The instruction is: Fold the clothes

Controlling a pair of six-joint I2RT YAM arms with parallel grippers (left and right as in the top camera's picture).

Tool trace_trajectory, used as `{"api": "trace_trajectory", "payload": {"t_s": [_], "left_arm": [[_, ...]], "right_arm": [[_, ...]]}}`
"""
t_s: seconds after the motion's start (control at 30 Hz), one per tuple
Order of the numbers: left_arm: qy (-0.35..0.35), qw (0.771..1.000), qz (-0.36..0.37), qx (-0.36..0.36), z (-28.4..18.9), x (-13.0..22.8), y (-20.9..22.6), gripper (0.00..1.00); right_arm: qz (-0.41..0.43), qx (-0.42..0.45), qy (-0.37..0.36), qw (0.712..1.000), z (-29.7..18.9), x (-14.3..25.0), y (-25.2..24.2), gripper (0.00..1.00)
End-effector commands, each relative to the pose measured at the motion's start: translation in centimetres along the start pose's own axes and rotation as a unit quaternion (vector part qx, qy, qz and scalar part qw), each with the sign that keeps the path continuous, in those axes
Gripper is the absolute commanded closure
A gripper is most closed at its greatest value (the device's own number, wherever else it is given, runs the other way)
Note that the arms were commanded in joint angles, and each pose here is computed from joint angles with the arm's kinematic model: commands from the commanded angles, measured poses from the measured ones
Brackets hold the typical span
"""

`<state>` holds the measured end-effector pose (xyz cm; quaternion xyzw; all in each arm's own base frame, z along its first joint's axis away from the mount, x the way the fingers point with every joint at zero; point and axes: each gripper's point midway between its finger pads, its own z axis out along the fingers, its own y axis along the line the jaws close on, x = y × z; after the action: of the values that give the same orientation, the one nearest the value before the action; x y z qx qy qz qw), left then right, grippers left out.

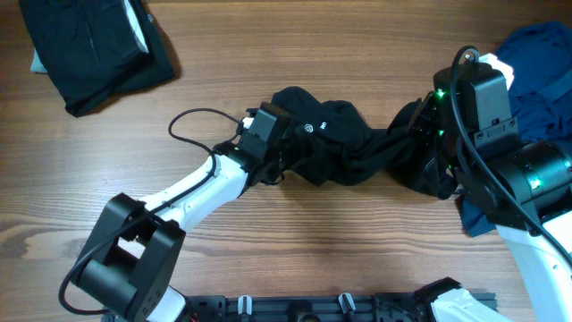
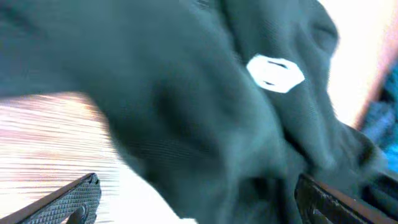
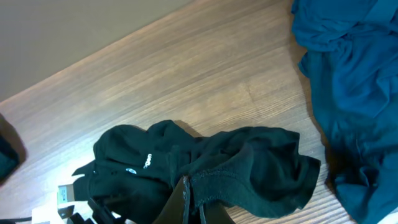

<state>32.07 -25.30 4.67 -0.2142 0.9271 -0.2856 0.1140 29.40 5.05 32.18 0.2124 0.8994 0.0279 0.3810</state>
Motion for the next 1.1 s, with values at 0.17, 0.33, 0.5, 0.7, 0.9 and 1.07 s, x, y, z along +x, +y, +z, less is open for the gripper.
{"api": "trace_trajectory", "payload": {"t_s": [0.17, 0.33, 0.5, 0.7, 0.9, 1.07], "left_arm": [[-0.040, 0.999, -0.007, -0.011, 1.1, -1.9, 0.4, 0.00], [-0.053, 0.998, 0.007, 0.019, 1.3, -2.6, -1.0, 0.00], [-0.043, 0.999, 0.007, 0.026, 1.3, -2.3, -1.3, 0.00], [-0.027, 0.999, 0.015, 0.032, 1.5, -1.2, -1.7, 0.07], [-0.019, 0.999, 0.034, 0.034, 1.6, -0.3, -2.1, 0.22], [-0.025, 0.999, 0.044, 0.007, 1.7, -0.4, -0.9, 0.21]], "right_arm": [[0.008, -0.008, -0.011, 1.000, -0.7, -0.8, 0.1, 0.96], [0.006, -0.005, -0.007, 1.000, -0.7, -0.6, 0.0, 0.96], [0.005, -0.004, -0.006, 1.000, -0.7, -0.5, 0.0, 0.96], [0.005, -0.005, -0.005, 1.000, -0.7, -0.5, 0.0, 0.96], [0.004, -0.004, -0.004, 1.000, -0.6, -0.4, 0.0, 0.96], [0.002, -0.001, 0.001, 1.000, -0.3, -0.3, 0.0, 0.96]]}}
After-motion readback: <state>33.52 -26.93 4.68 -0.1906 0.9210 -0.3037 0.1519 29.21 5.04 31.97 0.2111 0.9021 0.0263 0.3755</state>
